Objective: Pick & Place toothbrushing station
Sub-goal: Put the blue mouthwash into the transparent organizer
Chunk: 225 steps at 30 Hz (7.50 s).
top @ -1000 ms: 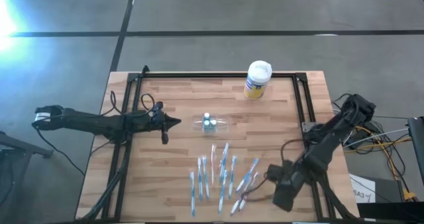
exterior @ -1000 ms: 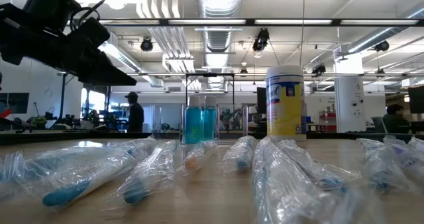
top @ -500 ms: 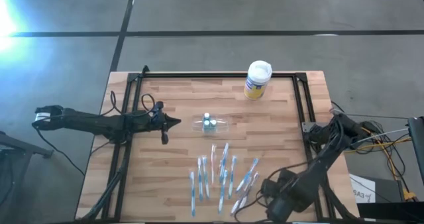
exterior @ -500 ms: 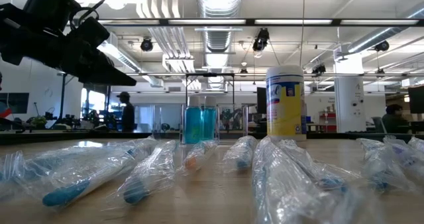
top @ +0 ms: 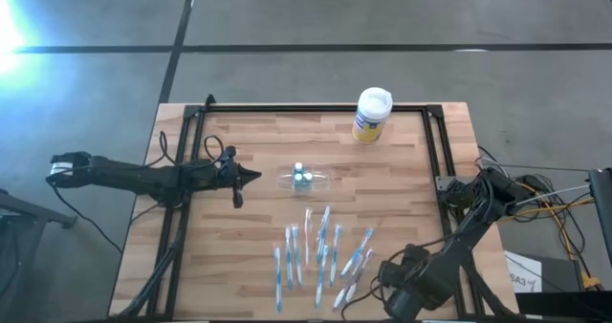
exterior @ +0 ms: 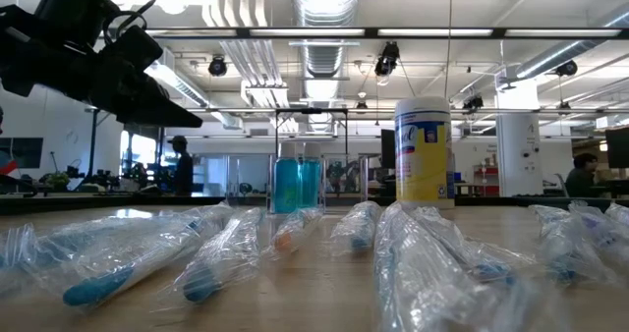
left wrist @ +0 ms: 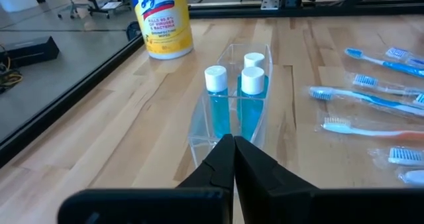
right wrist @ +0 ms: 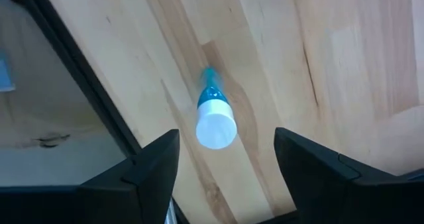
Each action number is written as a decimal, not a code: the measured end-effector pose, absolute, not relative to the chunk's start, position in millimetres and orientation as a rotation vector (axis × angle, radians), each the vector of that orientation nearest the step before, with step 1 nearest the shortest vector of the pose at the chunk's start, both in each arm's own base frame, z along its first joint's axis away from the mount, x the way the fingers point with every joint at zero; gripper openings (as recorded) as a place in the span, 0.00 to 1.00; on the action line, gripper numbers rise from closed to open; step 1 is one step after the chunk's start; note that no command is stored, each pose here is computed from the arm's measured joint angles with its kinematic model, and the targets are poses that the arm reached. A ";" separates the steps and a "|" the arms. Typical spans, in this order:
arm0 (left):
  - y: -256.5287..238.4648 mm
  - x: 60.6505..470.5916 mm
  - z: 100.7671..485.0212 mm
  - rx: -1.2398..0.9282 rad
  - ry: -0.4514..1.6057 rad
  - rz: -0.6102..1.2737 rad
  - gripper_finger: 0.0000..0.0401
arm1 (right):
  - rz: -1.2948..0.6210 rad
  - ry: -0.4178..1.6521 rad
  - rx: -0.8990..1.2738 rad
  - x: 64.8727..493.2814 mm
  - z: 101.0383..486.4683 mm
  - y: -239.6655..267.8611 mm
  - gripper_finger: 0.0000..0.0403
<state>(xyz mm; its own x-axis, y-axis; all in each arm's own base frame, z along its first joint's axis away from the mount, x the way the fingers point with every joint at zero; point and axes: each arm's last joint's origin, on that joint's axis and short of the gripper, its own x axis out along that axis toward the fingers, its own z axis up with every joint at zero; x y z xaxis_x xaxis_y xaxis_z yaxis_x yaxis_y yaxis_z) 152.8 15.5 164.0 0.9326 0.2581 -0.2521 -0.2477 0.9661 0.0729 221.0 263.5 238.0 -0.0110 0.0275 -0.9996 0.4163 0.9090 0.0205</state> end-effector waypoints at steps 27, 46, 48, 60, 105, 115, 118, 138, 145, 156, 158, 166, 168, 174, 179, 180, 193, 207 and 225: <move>13.4 152.5 161.2 -0.055 0.283 0.200 0.05 | -0.315 1.531 0.351 218.6 223.4 263.7 0.56; 13.2 152.4 160.9 -0.069 0.286 0.199 0.05 | -0.310 1.513 0.395 220.1 221.3 266.3 0.53; 13.2 152.4 160.7 -0.069 0.288 0.199 0.05 | -0.312 1.513 0.395 219.7 220.4 266.3 0.53; 13.2 152.2 160.3 -0.069 0.292 0.200 0.03 | -0.306 1.516 0.390 218.9 214.6 265.6 0.53; 13.2 152.3 160.5 -0.074 0.289 0.202 0.05 | -0.103 0.775 0.049 157.9 321.0 156.7 0.22; 13.3 152.3 160.6 -0.082 0.287 0.203 0.04 | -0.007 0.537 0.138 131.5 284.7 108.9 0.22; 13.3 152.3 160.6 -0.098 0.285 0.206 0.05 | -0.004 0.480 0.147 128.1 272.0 98.8 0.22; 13.4 152.6 161.6 -0.146 0.271 0.212 0.03 | 0.015 0.319 0.178 113.9 216.9 75.9 0.23; 13.3 152.6 161.6 -0.169 0.268 0.215 0.04 | -0.025 0.311 0.202 113.1 209.3 68.4 0.23; 13.2 152.6 161.6 -0.173 0.267 0.215 0.04 | -0.082 0.336 0.131 140.9 271.1 57.7 0.23; 13.2 152.6 161.6 -0.173 0.267 0.215 0.04 | -0.112 0.384 0.087 152.3 289.3 53.5 0.23; 13.3 152.6 161.6 -0.171 0.267 0.215 0.06 | -0.129 0.757 -0.008 224.0 326.2 22.5 0.23; 13.3 152.6 161.6 -0.164 0.268 0.214 0.06 | -0.112 0.806 -0.033 246.0 332.5 13.3 0.23; 13.3 152.6 161.6 -0.147 0.270 0.212 0.06 | -0.087 0.972 -0.066 304.9 348.1 -16.0 0.23; 13.3 152.6 161.6 -0.140 0.271 0.211 0.07 | -0.068 1.117 -0.119 345.6 352.6 -33.0 0.23; 13.3 152.6 161.5 -0.140 0.272 0.211 0.07 | -0.061 1.141 -0.128 353.0 352.0 -35.8 0.23; 13.3 151.5 158.2 -0.138 0.308 0.213 0.05 | 0.012 1.312 -0.214 423.3 329.5 -58.3 0.23; 13.3 151.3 157.6 -0.137 0.315 0.214 0.06 | 0.047 1.281 -0.280 428.5 317.3 -64.3 0.23; 13.2 151.3 157.5 -0.137 0.315 0.213 0.07 | 0.104 1.302 -0.307 433.1 289.5 -65.0 0.23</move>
<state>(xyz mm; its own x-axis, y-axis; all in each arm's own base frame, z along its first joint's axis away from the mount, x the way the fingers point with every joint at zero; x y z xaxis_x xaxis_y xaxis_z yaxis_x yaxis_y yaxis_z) 151.3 13.2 157.5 0.9286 0.1862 -0.3211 -0.2288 0.9683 -0.0999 433.1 -65.0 289.5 0.2676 -0.0960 -0.9587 -0.2470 0.9549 -0.1646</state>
